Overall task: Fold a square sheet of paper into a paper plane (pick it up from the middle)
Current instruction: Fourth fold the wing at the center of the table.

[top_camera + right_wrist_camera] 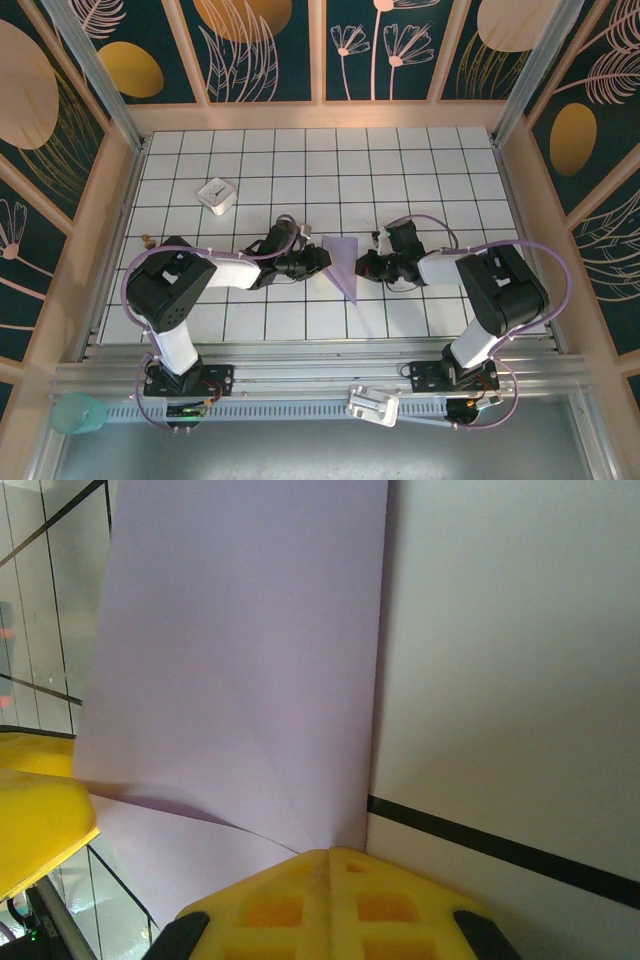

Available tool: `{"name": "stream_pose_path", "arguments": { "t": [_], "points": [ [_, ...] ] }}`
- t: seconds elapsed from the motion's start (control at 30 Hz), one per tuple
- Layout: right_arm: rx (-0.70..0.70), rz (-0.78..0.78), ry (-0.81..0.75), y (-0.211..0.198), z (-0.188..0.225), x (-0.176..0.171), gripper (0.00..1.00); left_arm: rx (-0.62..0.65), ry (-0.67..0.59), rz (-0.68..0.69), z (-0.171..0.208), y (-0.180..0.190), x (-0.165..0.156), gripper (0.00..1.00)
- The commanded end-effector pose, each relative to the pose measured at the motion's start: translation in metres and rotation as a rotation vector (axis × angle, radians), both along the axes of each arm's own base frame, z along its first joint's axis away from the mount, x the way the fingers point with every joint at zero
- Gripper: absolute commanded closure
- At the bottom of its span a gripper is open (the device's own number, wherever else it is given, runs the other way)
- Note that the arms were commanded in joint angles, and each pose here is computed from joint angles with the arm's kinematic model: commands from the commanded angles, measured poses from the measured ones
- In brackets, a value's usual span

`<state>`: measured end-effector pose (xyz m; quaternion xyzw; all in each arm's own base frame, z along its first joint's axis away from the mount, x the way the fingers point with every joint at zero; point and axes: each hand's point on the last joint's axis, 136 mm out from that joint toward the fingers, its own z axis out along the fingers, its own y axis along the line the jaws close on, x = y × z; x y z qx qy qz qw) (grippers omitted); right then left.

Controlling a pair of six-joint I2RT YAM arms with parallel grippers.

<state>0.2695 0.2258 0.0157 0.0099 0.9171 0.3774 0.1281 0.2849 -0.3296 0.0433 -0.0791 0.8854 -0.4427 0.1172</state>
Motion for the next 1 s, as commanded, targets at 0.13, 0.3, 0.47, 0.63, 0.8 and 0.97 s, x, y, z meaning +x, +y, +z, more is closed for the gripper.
{"name": "stream_pose_path", "arguments": {
  "t": [0.13,0.3,0.47,0.63,0.8,0.97],
  "points": [
    [-0.091,0.017,0.026,-0.01,-0.02,-0.004,0.95,0.063,-0.013,-0.006,-0.011,0.006,0.004,0.99],
    [-0.078,0.056,-0.092,-0.006,0.014,0.008,0.82,0.077,0.008,0.063,-0.007,0.018,0.002,1.0],
    [-0.111,0.075,-0.238,-0.003,0.05,0.009,0.68,0.022,0.08,0.158,0.002,0.027,-0.005,1.0],
    [-0.229,0.126,-0.379,0.015,0.067,-0.006,0.59,-0.004,0.12,0.238,0.011,0.032,-0.004,1.0],
    [-0.318,0.149,-0.431,0.034,0.061,-0.019,0.59,-0.02,0.17,0.277,0.017,0.033,-0.004,1.0],
    [-0.383,0.164,-0.452,0.047,0.049,-0.029,0.6,-0.019,0.208,0.296,0.017,0.034,-0.007,1.0]
  ]
}}
